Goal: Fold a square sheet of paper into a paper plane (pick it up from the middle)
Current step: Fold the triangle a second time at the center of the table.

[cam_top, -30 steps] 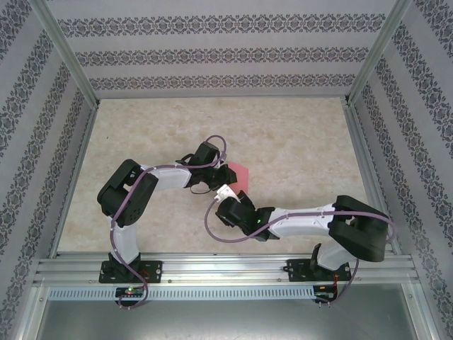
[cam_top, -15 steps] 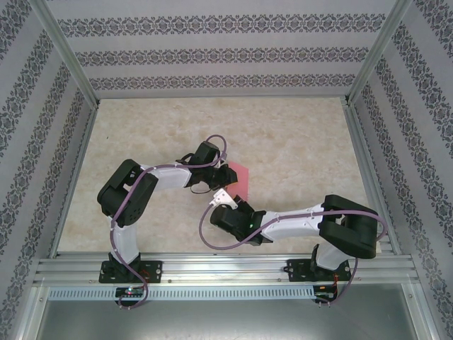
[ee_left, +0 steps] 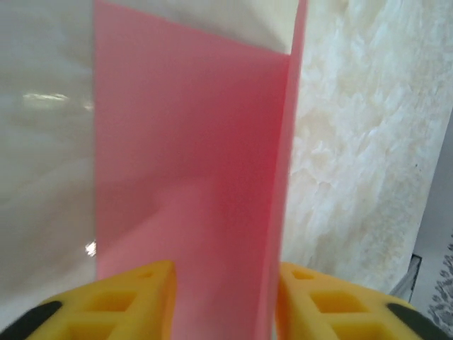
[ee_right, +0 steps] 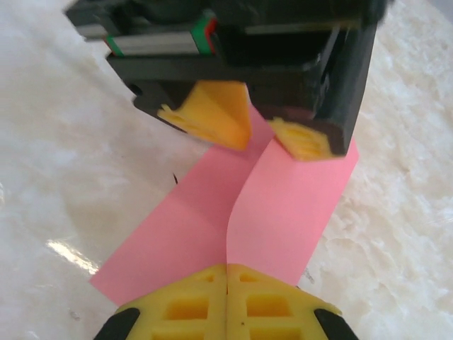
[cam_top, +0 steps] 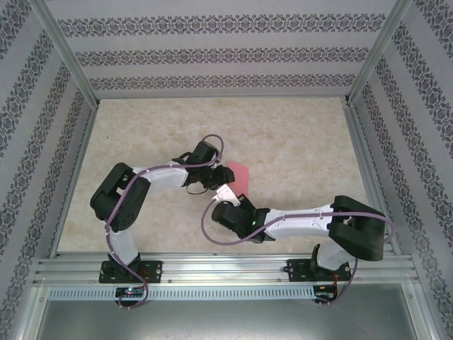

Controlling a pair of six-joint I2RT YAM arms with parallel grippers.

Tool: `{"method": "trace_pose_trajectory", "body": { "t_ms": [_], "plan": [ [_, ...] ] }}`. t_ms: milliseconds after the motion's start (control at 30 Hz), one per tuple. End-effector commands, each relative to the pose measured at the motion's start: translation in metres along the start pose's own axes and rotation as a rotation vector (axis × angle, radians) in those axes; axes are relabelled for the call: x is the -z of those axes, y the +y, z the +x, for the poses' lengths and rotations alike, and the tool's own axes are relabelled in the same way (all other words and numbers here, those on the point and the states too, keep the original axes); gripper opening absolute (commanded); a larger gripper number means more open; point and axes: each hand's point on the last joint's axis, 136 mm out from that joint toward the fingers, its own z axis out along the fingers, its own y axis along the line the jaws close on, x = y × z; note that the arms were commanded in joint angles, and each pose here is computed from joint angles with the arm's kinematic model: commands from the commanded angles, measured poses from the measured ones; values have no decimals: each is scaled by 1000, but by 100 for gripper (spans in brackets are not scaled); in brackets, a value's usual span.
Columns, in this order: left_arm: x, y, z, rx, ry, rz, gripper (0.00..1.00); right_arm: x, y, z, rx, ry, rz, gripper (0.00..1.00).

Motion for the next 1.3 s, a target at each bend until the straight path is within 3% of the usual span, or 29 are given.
{"method": "trace_pose_trajectory", "body": {
  "t_ms": [0,233,433,733,867,1100,1267],
  "plan": [
    [42,9,-18,-38,-127,-110,47,9,0,-23,-182,-23,-89,0],
    [92,18,-7,-45,-224,-142,57,17,-2,-36,-391,-5,-207,0],
    [102,18,9,-46,-215,-91,51,27,-13,-38,-501,12,-257,0],
    [97,11,11,-40,-191,-48,40,35,-56,-42,-647,21,-171,0],
    [87,9,16,-57,-142,-57,37,32,-39,-43,-733,-4,-262,0],
    [69,7,40,-80,-62,-51,31,18,-4,-37,-743,71,-375,0],
    [58,16,48,-34,-69,-49,24,11,13,-34,-752,94,-401,0]
  ]
}}
